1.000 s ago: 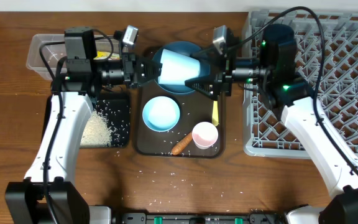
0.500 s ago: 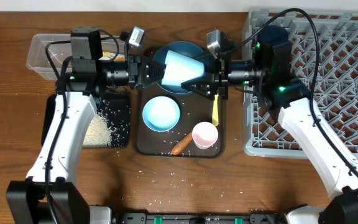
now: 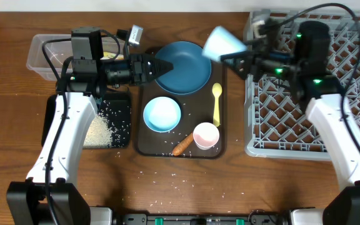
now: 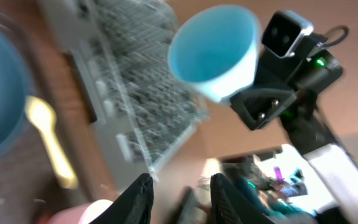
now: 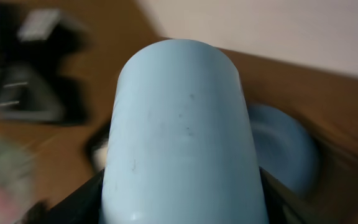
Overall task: Sort waste into correct bins and load items into the dishwasher rack
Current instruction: 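Place the blue cup upside down in the dish rack with the right gripper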
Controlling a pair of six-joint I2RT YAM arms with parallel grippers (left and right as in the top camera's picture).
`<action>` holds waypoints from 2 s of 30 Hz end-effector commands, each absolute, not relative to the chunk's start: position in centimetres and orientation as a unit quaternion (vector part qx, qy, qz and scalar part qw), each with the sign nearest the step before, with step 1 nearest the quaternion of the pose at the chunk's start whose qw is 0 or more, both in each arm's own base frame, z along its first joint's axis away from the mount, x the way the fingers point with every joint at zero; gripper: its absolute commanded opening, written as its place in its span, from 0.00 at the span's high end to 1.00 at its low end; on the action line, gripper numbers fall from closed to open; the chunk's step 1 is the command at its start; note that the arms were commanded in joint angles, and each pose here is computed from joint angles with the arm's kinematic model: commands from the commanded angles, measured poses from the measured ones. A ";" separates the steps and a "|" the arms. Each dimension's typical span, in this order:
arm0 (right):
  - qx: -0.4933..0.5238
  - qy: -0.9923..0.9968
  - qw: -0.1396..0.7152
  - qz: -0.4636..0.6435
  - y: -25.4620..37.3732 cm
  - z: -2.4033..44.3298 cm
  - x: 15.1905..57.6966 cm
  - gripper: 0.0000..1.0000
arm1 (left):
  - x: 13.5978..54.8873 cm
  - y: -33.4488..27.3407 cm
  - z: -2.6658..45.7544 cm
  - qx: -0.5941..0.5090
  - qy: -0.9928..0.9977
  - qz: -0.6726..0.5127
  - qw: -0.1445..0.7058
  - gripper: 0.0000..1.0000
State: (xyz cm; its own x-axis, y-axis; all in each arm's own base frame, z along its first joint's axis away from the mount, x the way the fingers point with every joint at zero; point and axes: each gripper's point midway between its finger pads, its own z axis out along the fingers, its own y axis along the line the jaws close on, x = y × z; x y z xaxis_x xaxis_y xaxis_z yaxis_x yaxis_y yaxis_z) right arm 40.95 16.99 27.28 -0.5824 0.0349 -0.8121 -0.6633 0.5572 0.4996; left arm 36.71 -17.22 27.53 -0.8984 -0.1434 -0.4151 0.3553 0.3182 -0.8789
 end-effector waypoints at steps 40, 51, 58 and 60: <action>0.070 0.997 0.013 -0.023 -1.5 14.1 32.8 0.45 | 36.7 -7.4 13.8 -0.122 0.954 -0.211 0.173 0.67; 0.072 0.996 -0.053 -0.011 -1.6 9.6 32.8 0.41 | 36.5 -7.5 13.6 -0.122 0.955 -0.210 0.169 0.67; 0.074 0.996 -0.050 -0.010 -1.7 9.7 33.4 0.01 | 36.5 -7.7 13.5 -0.119 0.955 -0.211 0.169 0.66; 0.074 0.996 -0.040 -0.010 -1.7 10.6 33.9 0.01 | 36.4 -8.2 13.6 -0.097 0.958 -0.210 0.172 0.67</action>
State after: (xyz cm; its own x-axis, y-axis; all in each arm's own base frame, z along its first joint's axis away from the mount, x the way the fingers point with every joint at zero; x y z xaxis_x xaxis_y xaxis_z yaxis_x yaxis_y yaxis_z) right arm 32.92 -1.52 9.52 -0.9829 0.1461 0.1122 0.1435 0.9892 -0.0309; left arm 36.82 -7.71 14.40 -0.9049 -0.3165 -0.2846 -0.1609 0.8734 -0.4597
